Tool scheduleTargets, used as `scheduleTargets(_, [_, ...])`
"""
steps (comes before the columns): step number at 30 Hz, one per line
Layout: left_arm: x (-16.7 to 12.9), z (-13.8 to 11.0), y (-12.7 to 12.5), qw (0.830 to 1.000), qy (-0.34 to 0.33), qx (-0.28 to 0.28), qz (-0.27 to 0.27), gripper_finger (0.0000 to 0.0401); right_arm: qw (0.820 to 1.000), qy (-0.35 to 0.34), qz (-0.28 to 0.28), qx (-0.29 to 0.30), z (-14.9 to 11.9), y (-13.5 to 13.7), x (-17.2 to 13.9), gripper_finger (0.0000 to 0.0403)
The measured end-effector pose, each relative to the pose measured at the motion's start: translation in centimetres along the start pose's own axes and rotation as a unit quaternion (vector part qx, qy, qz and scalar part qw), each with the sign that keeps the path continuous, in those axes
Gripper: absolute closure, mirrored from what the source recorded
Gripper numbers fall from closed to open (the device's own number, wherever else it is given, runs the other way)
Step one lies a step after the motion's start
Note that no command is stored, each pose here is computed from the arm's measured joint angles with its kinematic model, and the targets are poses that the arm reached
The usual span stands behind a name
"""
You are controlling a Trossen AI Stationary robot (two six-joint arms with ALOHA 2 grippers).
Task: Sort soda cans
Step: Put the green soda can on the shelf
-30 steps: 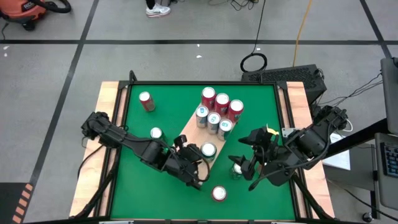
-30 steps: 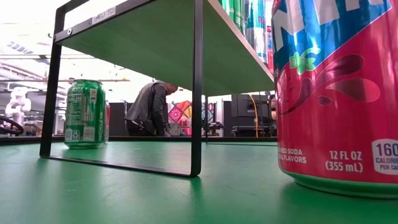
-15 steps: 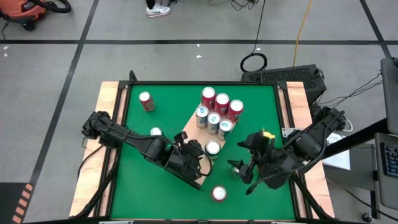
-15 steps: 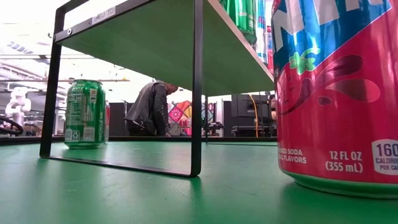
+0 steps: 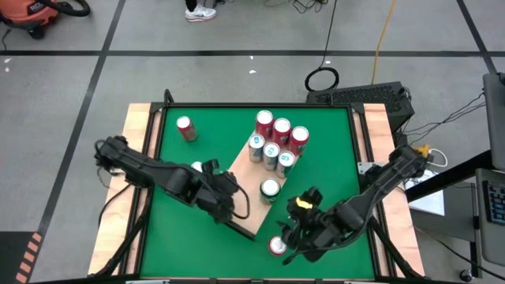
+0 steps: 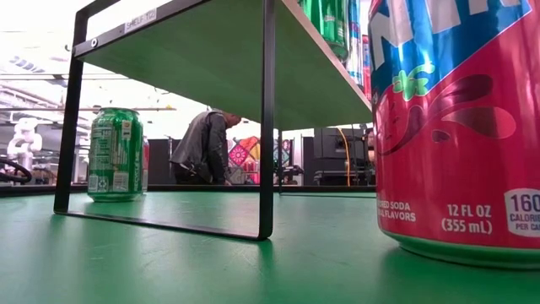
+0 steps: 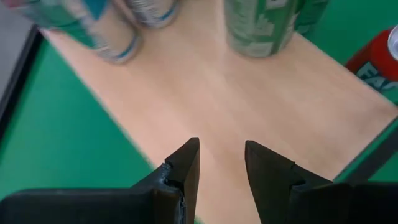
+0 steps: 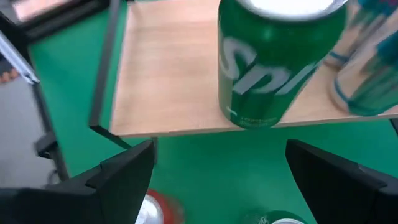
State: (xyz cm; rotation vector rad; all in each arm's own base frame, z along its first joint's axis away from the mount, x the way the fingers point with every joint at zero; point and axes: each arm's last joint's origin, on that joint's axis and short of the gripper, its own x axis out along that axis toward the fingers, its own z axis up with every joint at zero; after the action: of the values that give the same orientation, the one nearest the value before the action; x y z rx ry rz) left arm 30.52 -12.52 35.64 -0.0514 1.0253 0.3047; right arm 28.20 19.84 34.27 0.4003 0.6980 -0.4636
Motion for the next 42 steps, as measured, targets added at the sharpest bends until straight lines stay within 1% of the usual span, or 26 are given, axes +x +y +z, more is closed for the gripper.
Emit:
scheduleTargets(5, [-2.8,-0.4,2.1,1.000,-0.018,-0.012,-0.005,0.0279,1.000,0.002,-0.023,-0.012,-0.2,0.0,1.7,0.0053])
scheduleTargets(7, [-3.7,-0.5,2.7,0.999,-0.034,-0.021,-0.003,0.0279,0.999,0.002,-0.031,-0.018,0.0,-0.1,2.4,0.0066])
scheduleTargets(11, [-4.8,-0.6,3.7,0.997,-0.060,-0.041,0.011,0.0279,0.999,0.004,-0.038,-0.023,0.8,-0.5,3.1,0.0121])
scheduleTargets(16, [-5.1,-0.7,3.9,0.997,-0.068,-0.044,0.015,0.0279,0.999,0.015,-0.043,-0.022,1.5,-0.9,3.7,0.0193])
scheduleTargets(19, [-5.1,-0.7,3.9,0.997,-0.065,-0.042,0.017,0.0279,0.999,0.025,-0.042,-0.016,1.7,-1.2,4.0,0.0225])
scheduleTargets(22, [-5.1,-0.8,4.0,0.997,-0.062,-0.040,0.022,0.0279,0.999,0.034,-0.041,-0.012,1.9,-1.3,4.2,0.0248])
scheduleTargets(28, [-5.1,-0.8,4.1,0.997,-0.066,-0.035,0.031,0.0279,0.999,0.033,-0.042,-0.009,2.0,-1.4,4.3,0.0269])
scheduleTargets(42, [-5.1,-0.8,4.1,0.996,-0.071,-0.035,0.040,0.0279,0.999,0.028,-0.023,-0.005,2.3,-1.0,4.3,0.0289])
